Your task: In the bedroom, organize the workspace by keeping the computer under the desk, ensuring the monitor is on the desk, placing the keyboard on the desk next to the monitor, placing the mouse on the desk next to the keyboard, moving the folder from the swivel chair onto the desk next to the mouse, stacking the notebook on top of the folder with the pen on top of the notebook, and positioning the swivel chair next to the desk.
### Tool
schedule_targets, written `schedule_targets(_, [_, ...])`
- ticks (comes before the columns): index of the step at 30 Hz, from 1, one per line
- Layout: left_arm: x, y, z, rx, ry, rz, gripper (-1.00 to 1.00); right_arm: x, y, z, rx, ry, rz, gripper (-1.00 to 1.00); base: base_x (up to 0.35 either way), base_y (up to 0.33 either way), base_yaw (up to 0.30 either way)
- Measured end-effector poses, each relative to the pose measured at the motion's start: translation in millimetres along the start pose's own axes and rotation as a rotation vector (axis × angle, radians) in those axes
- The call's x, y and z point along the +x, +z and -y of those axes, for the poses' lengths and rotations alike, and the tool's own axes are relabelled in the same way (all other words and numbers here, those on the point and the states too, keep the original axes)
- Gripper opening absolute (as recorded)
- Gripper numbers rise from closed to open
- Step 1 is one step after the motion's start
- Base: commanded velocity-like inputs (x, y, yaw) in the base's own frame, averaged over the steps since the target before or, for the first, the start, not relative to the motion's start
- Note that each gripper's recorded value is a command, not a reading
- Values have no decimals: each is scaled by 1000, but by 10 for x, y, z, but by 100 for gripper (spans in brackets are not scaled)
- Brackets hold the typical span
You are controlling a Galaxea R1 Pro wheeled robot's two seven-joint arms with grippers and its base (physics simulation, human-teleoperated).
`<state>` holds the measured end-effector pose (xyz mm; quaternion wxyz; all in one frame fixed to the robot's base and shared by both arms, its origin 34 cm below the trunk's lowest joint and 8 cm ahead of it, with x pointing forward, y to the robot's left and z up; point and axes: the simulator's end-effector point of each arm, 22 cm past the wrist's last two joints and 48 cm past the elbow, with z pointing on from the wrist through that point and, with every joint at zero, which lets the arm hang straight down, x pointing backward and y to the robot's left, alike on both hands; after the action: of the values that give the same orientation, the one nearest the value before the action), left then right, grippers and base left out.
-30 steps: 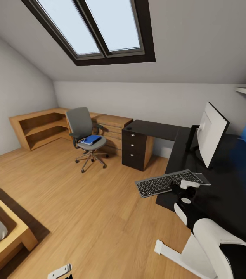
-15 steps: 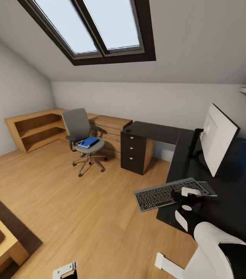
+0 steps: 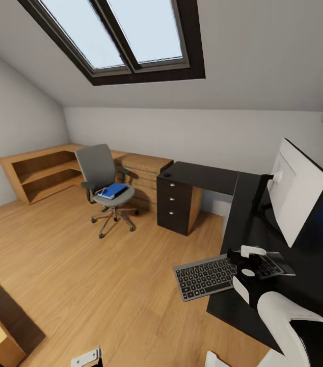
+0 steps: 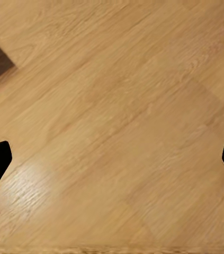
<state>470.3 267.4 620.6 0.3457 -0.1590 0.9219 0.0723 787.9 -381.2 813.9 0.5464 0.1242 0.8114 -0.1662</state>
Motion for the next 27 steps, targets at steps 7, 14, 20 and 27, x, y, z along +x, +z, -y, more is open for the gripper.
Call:
schedule_targets(7, [62, 15, -9, -6, 4, -14, 100, -3, -16, -46, -6, 3, 9, 100, 0, 0, 0])
schedule_targets(14, [106, 34, -29, -11, 8, -26, 100, -12, -21, -57, -8, 3, 16, 100, 0, 0, 0])
schedule_targets(20, [108, 35, -29, -11, 8, -27, 100, -12, -21, -59, -9, 3, 15, 100, 0, 0, 0])
schedule_targets(27, [103, 34, -27, -10, 8, -25, 100, -11, -22, -63, -10, 2, 15, 100, 0, 0, 0])
